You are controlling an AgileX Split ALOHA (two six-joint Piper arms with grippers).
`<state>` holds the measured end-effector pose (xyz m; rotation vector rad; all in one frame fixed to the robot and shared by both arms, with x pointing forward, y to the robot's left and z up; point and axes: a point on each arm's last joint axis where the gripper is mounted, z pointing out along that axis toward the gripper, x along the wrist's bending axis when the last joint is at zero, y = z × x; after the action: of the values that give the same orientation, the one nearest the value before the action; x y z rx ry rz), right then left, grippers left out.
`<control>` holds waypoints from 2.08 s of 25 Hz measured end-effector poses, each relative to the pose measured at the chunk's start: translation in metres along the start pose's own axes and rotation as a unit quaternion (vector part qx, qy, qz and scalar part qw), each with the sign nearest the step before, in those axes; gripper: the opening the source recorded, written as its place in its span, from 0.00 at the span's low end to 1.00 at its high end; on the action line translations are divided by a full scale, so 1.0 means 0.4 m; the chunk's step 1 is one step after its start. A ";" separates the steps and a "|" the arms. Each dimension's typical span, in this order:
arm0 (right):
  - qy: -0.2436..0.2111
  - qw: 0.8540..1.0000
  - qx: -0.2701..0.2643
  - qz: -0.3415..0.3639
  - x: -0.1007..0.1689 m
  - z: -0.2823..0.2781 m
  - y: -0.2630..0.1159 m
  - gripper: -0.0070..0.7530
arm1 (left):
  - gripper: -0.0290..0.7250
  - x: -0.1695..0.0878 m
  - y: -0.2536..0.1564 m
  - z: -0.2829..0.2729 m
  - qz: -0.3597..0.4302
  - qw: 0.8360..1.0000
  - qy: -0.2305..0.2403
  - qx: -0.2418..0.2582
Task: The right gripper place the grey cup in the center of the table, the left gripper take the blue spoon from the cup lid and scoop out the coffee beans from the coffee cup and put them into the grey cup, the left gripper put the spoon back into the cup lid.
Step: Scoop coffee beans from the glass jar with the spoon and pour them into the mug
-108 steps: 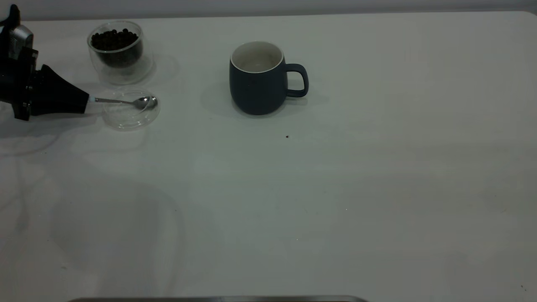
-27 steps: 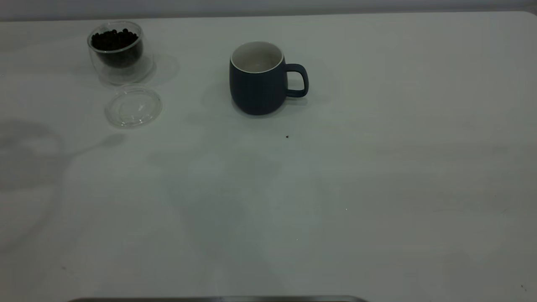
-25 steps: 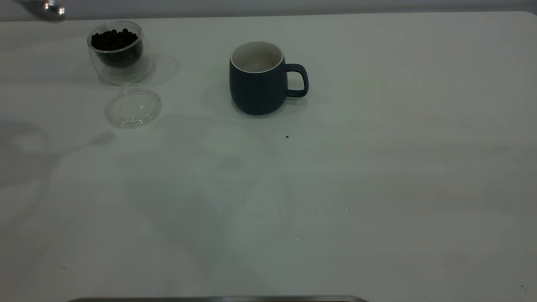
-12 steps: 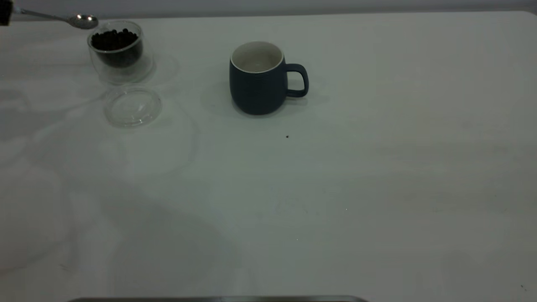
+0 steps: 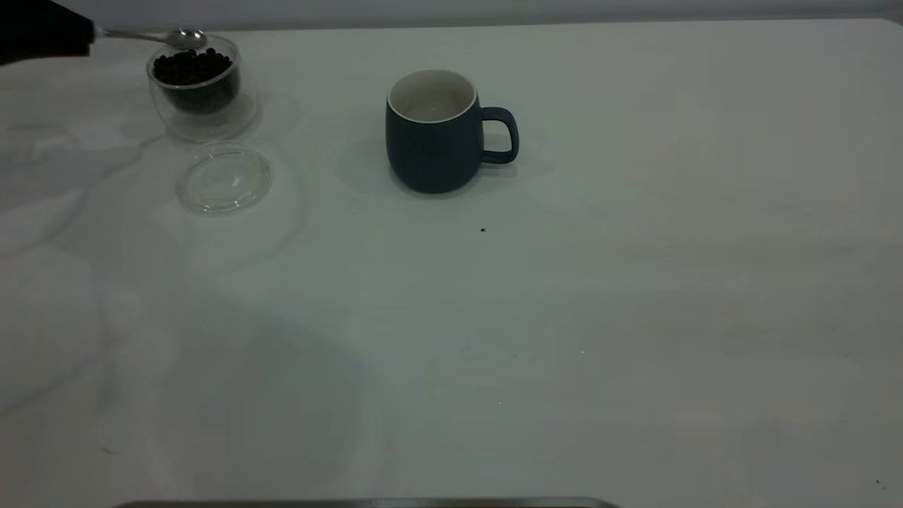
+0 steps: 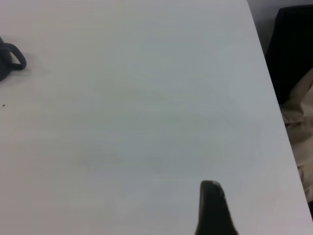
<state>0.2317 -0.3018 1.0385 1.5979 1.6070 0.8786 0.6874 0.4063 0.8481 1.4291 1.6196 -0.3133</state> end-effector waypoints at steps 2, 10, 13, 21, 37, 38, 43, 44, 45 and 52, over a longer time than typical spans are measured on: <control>0.000 1.000 0.000 0.000 0.000 0.000 0.000 0.61 | 0.20 0.006 0.000 0.018 0.006 1.000 0.008 -0.001; 0.000 1.000 0.000 0.000 0.000 0.000 0.000 0.61 | 0.20 0.023 0.005 0.030 0.010 0.999 0.040 -0.015; 0.000 1.000 0.000 0.000 0.000 0.000 0.000 0.61 | 0.20 0.023 0.003 0.031 0.013 0.999 0.041 -0.011; 0.000 1.000 0.000 0.000 0.000 0.000 0.000 0.61 | 0.20 0.031 -0.022 0.044 0.012 0.999 0.034 0.031; 0.000 1.000 0.000 0.000 0.000 0.000 0.000 0.61 | 0.20 0.025 -0.032 0.054 -0.027 0.999 -0.004 0.035; 0.000 1.000 0.000 0.000 0.000 0.000 0.000 0.61 | 0.20 0.025 -0.032 0.054 -0.028 0.999 -0.005 0.035; 0.000 1.000 0.000 0.000 0.000 0.000 0.000 0.61 | 0.20 0.025 -0.032 0.052 -0.045 0.998 -0.006 0.036; 0.000 1.000 0.000 0.000 0.000 0.000 0.000 0.61 | 0.20 0.026 -0.032 0.051 -0.047 0.998 -0.006 0.035; 0.000 1.000 0.000 0.000 0.000 0.000 0.000 0.61 | 0.20 0.028 -0.031 0.048 -0.050 0.998 -0.006 0.034; 0.000 1.000 0.000 0.000 0.000 0.000 0.000 0.61 | 0.20 0.050 -0.026 0.008 -0.078 0.997 -0.019 0.015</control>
<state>0.2317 -0.3018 1.0385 1.5981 1.6073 0.8795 0.6818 0.4141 0.8276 1.3139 1.7057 -0.4524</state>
